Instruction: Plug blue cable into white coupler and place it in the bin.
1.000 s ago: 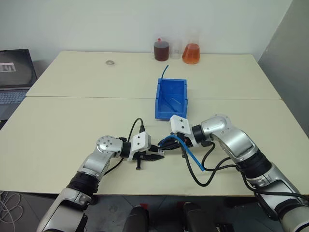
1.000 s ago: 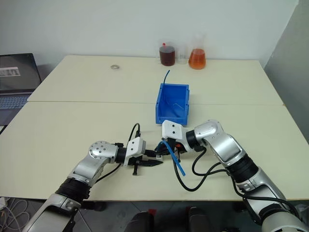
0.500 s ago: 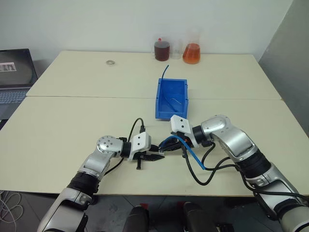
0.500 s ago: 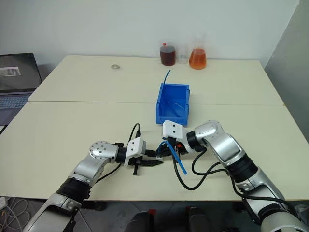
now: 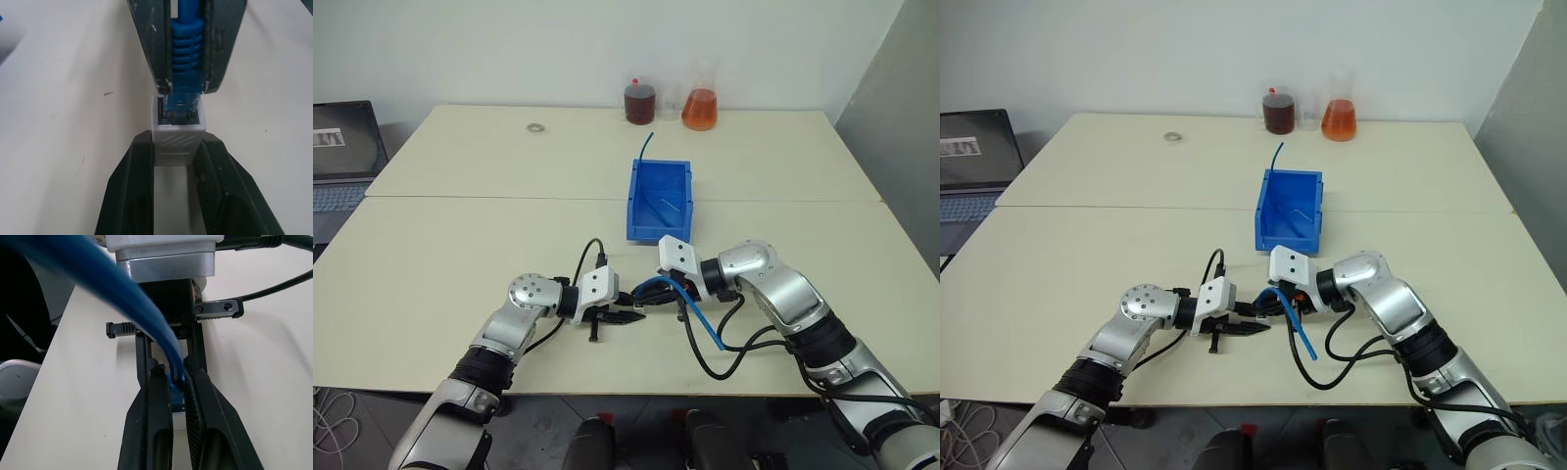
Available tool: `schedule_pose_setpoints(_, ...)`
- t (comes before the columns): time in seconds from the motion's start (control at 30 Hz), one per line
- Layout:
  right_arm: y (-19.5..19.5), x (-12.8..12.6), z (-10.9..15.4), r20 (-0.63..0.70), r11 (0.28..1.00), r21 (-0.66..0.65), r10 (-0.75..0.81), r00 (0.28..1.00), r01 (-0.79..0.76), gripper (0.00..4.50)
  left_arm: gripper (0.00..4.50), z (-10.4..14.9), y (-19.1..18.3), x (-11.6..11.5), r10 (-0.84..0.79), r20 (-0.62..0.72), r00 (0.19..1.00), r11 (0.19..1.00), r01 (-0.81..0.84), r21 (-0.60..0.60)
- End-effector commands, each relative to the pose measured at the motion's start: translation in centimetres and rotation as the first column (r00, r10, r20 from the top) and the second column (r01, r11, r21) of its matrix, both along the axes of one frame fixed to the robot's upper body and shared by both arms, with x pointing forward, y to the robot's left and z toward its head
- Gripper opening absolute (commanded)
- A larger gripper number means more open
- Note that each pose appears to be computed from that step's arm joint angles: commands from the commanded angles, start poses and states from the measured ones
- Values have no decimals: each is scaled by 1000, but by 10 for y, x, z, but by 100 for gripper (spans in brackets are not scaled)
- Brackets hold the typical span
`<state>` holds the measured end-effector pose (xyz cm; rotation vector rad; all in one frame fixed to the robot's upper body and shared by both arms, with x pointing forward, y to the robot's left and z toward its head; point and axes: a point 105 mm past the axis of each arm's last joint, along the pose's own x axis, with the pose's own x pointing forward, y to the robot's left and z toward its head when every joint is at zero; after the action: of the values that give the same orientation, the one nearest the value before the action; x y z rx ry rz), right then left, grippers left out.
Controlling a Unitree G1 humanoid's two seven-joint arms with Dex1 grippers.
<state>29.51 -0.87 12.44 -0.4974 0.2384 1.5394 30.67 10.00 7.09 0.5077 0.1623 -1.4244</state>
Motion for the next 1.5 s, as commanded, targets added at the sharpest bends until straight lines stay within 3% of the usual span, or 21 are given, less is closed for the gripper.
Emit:
schedule_pose_setpoints(0.03,2,-12,-29,-84,998,-59,33,996,-38,10,79,12,4,11,61,52,997,998,-59,-25)
schedule_pose_setpoints(0.5,-8,-11,-48,-106,993,-109,23,994,-35,10,79,14,3,13,60,53,997,998,-59,-28)
schedule_pose_setpoints(0.97,-11,-5,-45,-126,996,-92,-14,992,3,10,79,14,3,13,58,52,997,998,-57,-25)
schedule_pose_setpoints(1.03,-12,-2,-41,-121,996,-85,-23,992,13,10,149,15,4,12,58,45,997,998,-57,-35)
schedule_pose_setpoints(1.17,-12,1,-33,-117,998,-57,-38,992,32,10,232,17,7,0,28,-25,999,999,-29,-41)
schedule_pose_setpoints(1.33,-17,2,-9,-161,989,55,-127,979,137,10,330,41,23,1,144,-28,989,984,-146,-103)
schedule_pose_setpoints(1.5,-33,18,68,-245,903,272,-268,932,331,10,443,68,44,-18,239,-19,971,960,-240,-142)
